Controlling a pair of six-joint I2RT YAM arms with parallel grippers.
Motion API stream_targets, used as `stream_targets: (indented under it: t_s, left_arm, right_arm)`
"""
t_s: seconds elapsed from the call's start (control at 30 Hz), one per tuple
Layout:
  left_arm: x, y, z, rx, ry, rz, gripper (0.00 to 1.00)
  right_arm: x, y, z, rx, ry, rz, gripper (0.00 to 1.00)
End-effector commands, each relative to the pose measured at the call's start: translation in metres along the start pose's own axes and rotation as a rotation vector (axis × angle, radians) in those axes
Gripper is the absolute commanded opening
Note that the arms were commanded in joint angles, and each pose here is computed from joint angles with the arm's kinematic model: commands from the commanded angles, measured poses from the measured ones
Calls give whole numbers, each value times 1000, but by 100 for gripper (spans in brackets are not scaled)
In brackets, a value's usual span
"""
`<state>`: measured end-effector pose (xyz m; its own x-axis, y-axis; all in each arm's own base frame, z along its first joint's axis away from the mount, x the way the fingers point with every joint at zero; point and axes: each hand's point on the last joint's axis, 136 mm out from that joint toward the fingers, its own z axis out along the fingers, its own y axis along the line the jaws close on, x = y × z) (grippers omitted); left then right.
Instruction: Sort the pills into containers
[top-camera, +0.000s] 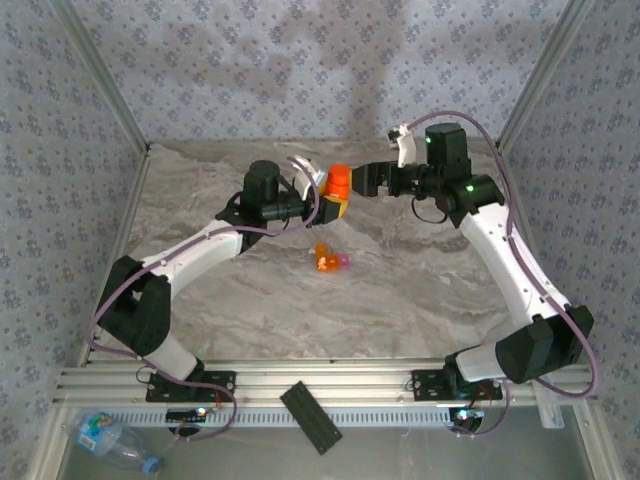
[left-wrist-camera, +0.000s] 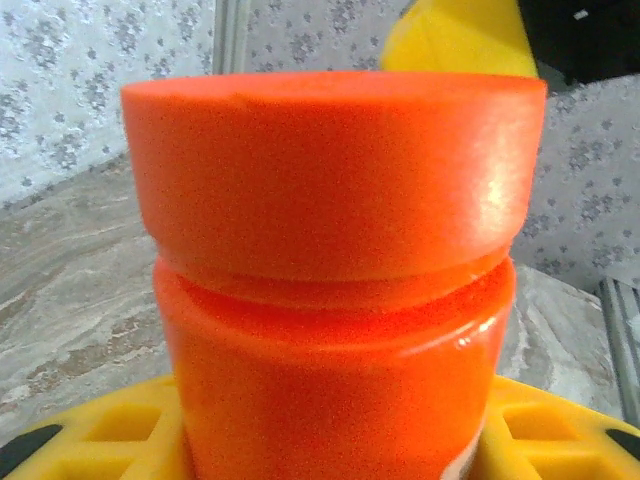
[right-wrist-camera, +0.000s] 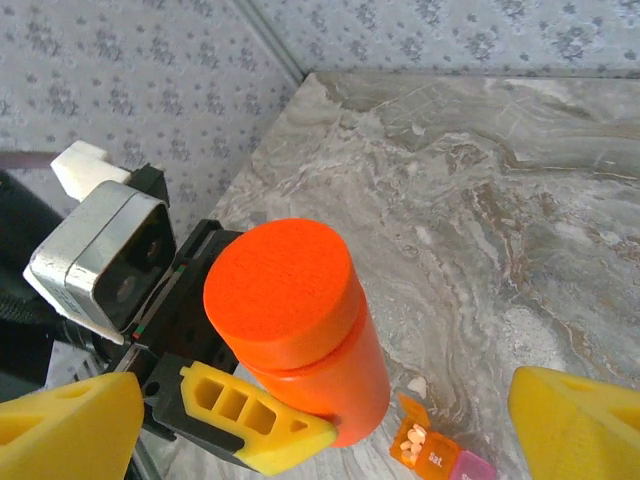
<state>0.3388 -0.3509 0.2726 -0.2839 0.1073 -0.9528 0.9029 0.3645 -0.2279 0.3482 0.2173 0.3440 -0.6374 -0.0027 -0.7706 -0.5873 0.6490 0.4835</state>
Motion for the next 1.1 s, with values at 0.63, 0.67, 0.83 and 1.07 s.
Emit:
stream_targets:
  t_s: [0.63,0.67,0.83,1.07]
  left_arm:
    - [-24,-37,-29,117,34,148,0]
    - [-24,-36,-28,115,38,145,0]
    - [-23,-32,-25,120,45,133,0]
    - [-19,-30,-25,137,58,128,0]
  right_arm:
    - [-6,29,11,-144,117,-82,95]
    - [-6,29,12,-142,120,-86,95]
    - [-10,30,20,-167,126,-89,95]
    - [-1,28,27,-184,152,-92,91]
